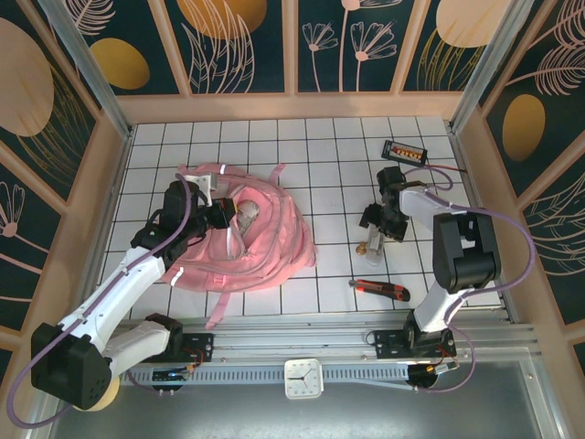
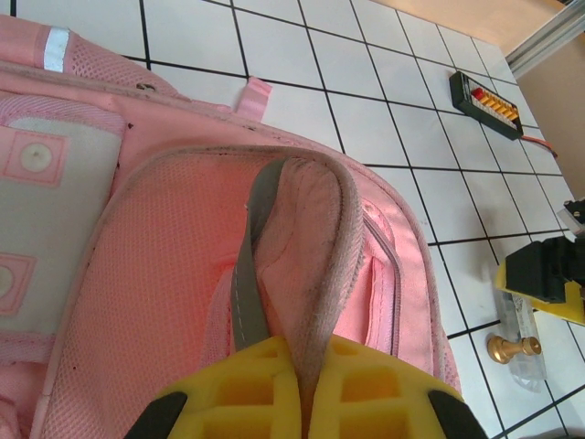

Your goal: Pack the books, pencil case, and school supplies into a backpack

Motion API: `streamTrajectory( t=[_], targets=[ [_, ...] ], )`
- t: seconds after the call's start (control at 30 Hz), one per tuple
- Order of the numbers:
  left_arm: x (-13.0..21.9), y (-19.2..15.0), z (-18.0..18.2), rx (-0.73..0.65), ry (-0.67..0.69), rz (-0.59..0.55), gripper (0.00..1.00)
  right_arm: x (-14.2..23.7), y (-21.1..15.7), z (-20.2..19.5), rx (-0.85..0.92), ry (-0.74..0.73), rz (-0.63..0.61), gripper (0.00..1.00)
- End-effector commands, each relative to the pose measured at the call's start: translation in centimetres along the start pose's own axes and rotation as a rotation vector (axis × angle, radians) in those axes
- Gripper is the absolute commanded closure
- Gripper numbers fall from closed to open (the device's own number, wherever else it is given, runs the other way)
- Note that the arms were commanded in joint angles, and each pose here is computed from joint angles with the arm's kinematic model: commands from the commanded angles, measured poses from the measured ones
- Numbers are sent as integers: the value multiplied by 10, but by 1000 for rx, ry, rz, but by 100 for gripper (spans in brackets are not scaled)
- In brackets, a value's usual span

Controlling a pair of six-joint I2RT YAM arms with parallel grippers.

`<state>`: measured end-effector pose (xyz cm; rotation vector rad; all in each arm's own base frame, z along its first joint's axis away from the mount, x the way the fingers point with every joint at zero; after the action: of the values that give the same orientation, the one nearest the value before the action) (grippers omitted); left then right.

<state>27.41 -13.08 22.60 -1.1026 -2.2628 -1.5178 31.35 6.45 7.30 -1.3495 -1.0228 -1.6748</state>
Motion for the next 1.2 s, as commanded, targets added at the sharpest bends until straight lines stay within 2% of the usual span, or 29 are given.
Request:
streamTrajectory(
  t=[0.0,0.3,0.7,0.97,1.17],
  targets=[
    [1,7,3,-26,22,-24,100,-2,11,3,19,3,-19,23],
    [-6,9,3,-23,22,-18,100,-11,3,-10,32,-37,-1,41],
    [-7,9,5,-14,34,-20,100,6,9,-21,52,-61,-50,65],
    [-5,11,3,-8,27,-26,100,57,34,-38,15,-86,-150,65],
    [-5,11,-1,-4,2,-18,100,114,51,-17,-42,80,-219,65]
  ],
)
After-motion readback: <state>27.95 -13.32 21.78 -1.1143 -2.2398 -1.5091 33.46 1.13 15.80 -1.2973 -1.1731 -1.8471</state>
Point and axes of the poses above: each hand's point on the last joint's axis, 136 mm out from that joint toward the fingers, its own x axis back along the fingers, its own z axis along the line the jaws close on, y = z × x, the point moved 5 cm from there along x, back along the fingers, and after that the axes turned 3 degrees about -x, right-handed, at the moved point
